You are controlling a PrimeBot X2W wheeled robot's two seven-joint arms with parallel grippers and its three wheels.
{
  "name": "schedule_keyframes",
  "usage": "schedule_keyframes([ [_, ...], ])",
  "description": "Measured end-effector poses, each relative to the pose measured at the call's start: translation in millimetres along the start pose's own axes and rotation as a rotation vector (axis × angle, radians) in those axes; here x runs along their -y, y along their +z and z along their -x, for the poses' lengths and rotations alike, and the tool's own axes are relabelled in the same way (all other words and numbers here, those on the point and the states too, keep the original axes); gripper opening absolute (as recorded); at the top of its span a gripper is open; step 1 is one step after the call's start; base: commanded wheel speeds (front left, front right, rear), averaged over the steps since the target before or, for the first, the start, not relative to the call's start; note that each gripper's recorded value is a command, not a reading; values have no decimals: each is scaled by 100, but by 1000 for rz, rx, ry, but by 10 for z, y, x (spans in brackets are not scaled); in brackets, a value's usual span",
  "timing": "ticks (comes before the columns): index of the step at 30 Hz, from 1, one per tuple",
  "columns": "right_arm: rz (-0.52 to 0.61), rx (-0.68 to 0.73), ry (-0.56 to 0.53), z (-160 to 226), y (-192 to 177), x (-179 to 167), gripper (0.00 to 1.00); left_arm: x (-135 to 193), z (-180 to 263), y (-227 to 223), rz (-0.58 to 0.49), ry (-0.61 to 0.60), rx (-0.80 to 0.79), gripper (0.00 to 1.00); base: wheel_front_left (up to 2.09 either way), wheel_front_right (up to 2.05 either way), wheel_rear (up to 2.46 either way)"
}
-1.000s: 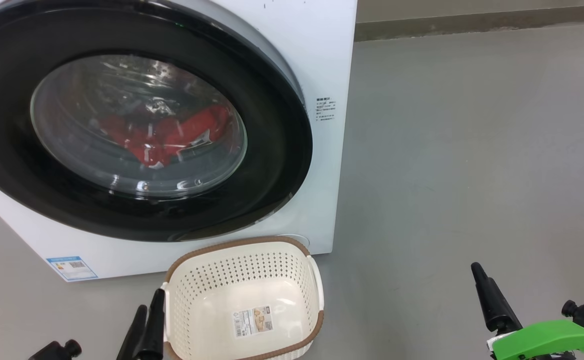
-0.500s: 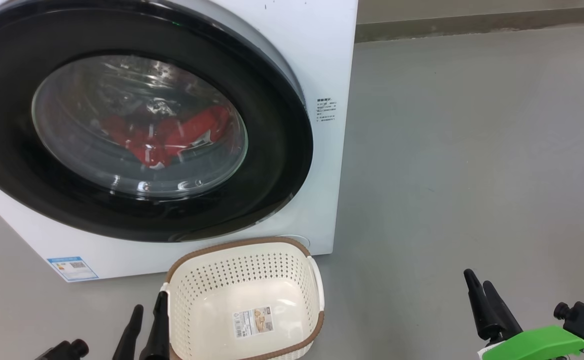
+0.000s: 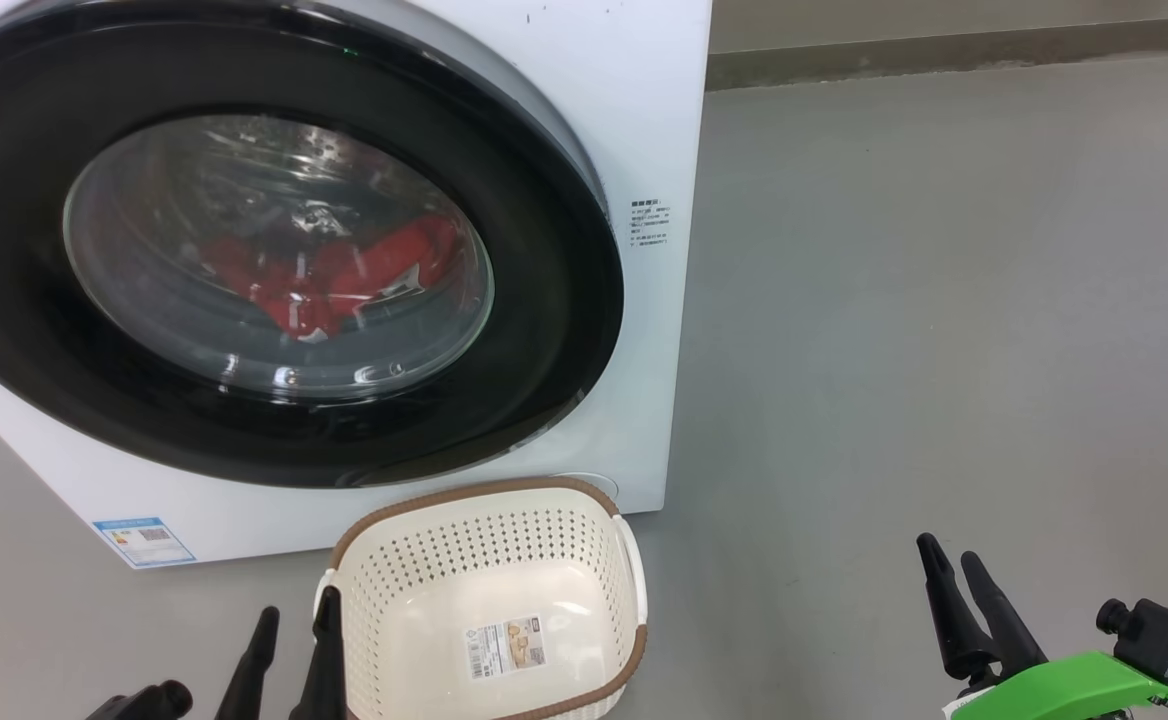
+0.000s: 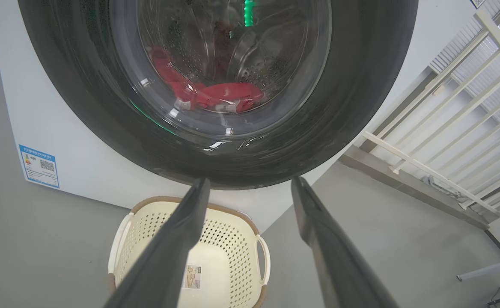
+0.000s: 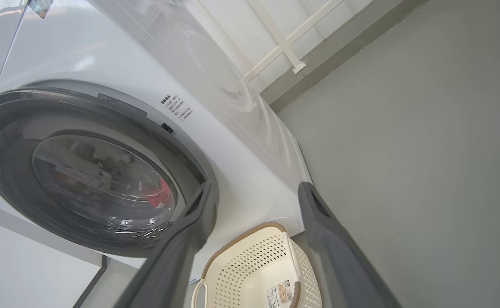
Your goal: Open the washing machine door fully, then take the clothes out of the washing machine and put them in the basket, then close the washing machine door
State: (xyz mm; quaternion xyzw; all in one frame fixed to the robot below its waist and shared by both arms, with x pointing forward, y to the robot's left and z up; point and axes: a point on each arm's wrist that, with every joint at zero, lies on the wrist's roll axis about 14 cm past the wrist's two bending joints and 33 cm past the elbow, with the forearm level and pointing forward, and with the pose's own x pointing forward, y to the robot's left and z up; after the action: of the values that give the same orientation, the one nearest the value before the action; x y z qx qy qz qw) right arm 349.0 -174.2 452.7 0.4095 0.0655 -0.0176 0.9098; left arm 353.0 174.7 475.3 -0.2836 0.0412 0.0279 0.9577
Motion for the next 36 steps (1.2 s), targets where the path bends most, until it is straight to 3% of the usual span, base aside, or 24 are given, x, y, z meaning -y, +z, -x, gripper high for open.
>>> schedule_keyframes([
  [24, 214, 28, 23, 53, 35, 11, 100, 80, -17, 130, -259, -36, 77, 100, 0, 0, 0],
  [36, 383, 13, 38, 103, -20, 43, 100, 94, 30, 119, -383, -46, 97, 100, 0, 0, 0],
])
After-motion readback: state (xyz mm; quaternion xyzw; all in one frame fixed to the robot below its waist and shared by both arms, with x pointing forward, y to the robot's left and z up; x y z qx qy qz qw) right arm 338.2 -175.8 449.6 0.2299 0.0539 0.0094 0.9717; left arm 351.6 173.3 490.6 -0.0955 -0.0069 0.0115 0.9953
